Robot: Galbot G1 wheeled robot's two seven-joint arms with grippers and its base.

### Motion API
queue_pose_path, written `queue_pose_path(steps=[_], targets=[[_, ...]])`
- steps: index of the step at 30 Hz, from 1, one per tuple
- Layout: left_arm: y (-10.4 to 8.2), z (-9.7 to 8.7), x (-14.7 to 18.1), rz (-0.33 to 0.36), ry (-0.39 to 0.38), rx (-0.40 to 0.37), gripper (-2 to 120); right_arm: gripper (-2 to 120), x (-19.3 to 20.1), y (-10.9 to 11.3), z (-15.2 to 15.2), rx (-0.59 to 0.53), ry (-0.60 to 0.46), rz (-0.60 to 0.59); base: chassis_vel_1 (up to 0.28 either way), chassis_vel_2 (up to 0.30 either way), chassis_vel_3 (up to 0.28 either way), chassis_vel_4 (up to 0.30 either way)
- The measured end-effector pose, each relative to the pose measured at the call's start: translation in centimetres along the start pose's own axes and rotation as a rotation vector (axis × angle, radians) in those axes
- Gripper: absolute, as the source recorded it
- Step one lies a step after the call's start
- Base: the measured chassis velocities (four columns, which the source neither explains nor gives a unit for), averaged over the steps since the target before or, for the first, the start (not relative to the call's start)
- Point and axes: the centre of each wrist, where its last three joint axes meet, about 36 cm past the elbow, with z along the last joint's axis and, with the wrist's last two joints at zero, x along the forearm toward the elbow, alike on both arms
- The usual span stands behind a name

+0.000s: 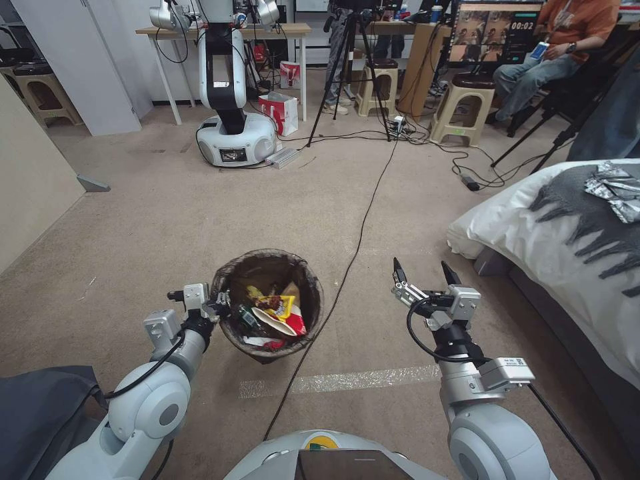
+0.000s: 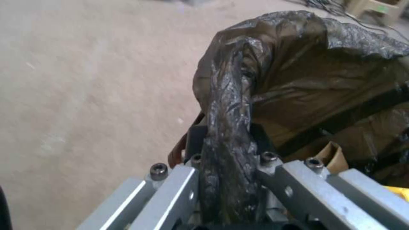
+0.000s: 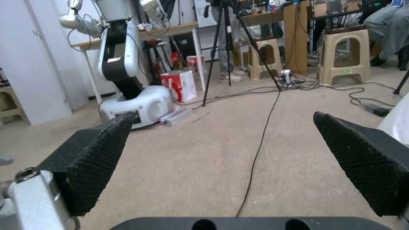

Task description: Pick up the trash bin, then pick up the garbage from the floor and place it into the trash bin.

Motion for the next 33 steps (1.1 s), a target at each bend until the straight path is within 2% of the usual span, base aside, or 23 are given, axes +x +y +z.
queue_pose_path(steps=[1, 4, 13, 17, 24, 33], targets=[[0.0, 0.0, 0.0, 0.0, 0.0, 0.0, 5, 99, 0.0, 0.0, 0.0, 0.0, 0.0, 0.0, 0.0, 0.0, 0.0, 0.0], [0.0, -0.2, -0.8, 0.037, 0.07, 0.039, 5, 99, -0.1, 0.0, 0.1, -0.002, -0.002, 0.006, 0.0, 0.0, 0.0, 0.0], [0.4, 0.1, -2.1, 0.047, 0.138, 0.076, 5, 99, -0.2, -0.1, 0.1, -0.002, -0.006, 0.01, 0.0, 0.0, 0.0, 0.0], [1.2, 1.2, -3.6, 0.037, 0.199, 0.113, 5, 99, -0.4, -0.2, 0.2, -0.001, -0.007, 0.012, 0.0, 0.0, 0.0, 0.0], [2.1, 2.7, -5.4, 0.02, 0.262, 0.168, 5, 96, -0.5, -0.1, 0.6, -0.007, 0.001, 0.013, 0.0, 0.0, 0.0, 0.0], [3.7, 5.1, -7.9, -0.036, 0.314, 0.21, 5, 94, -0.6, 0.1, 1.0, -0.013, 0.004, 0.004, 0.0, 0.0, 0.0, 0.0]])
